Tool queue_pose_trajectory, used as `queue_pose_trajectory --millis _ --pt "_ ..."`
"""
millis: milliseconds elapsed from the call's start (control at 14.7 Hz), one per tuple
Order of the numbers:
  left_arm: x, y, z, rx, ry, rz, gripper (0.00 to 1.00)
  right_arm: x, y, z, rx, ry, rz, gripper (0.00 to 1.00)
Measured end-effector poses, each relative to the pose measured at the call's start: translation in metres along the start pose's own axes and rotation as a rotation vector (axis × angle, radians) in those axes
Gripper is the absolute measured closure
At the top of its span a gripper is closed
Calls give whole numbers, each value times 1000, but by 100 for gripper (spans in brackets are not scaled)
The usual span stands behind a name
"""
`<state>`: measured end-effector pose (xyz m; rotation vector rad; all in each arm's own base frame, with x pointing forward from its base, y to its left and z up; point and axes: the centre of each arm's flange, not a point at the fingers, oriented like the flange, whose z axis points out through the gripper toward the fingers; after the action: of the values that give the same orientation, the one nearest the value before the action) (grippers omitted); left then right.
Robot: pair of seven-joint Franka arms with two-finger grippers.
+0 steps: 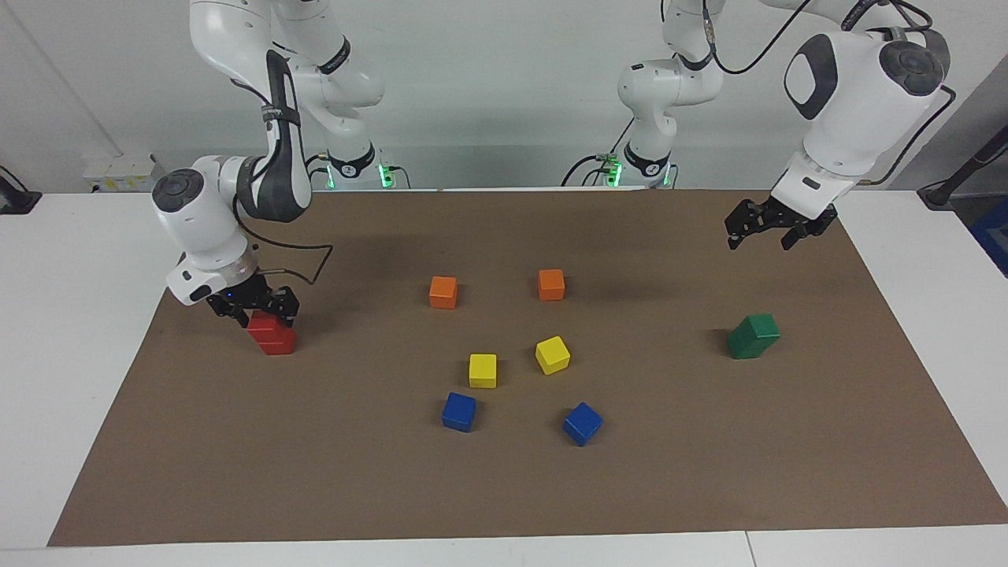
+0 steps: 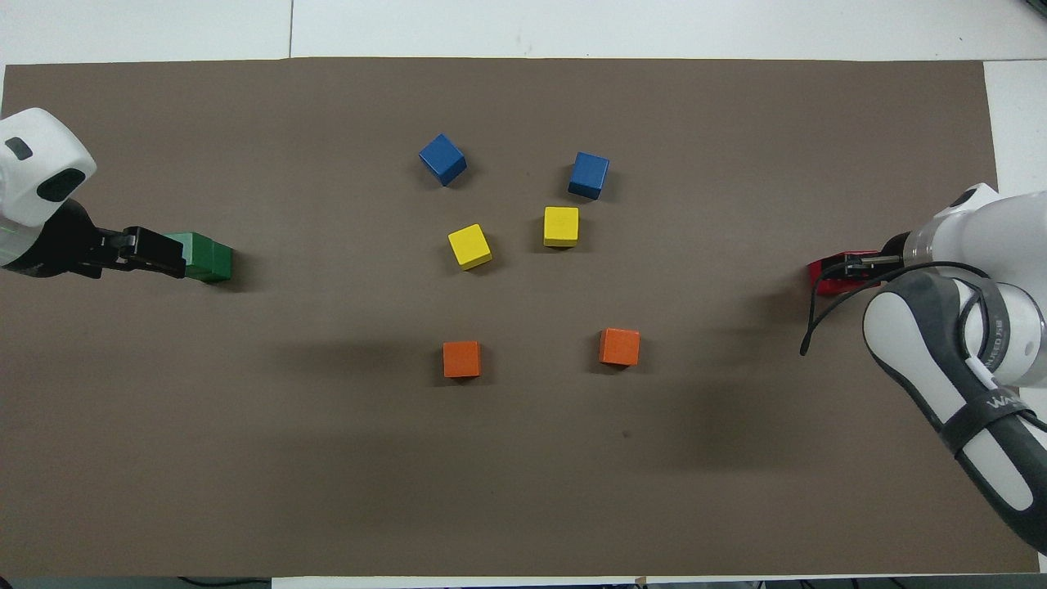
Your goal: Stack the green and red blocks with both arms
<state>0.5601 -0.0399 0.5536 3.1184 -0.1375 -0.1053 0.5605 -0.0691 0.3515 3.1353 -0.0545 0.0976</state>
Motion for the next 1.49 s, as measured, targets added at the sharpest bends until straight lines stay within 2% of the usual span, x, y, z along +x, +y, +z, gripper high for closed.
queue_pose_trajectory --millis 136,407,678,882,1221,1492 --pt "0 1 0 0 1 1 0 7 -2 -9 -1 22 -3 0" --pt "0 3 0 0 1 5 0 27 -23 -44 3 65 3 0" --pt "0 4 -2 0 5 7 0 38 -57 -126 11 91 -9 0" --pt "0 5 -4 1 9 10 0 22 -61 -190 11 105 -15 0" --pt "0 6 -5 1 11 10 0 -22 -56 -284 10 15 -9 0" --pt "0 6 -5 1 11 11 0 -27 -37 -297 8 -27 26 0"
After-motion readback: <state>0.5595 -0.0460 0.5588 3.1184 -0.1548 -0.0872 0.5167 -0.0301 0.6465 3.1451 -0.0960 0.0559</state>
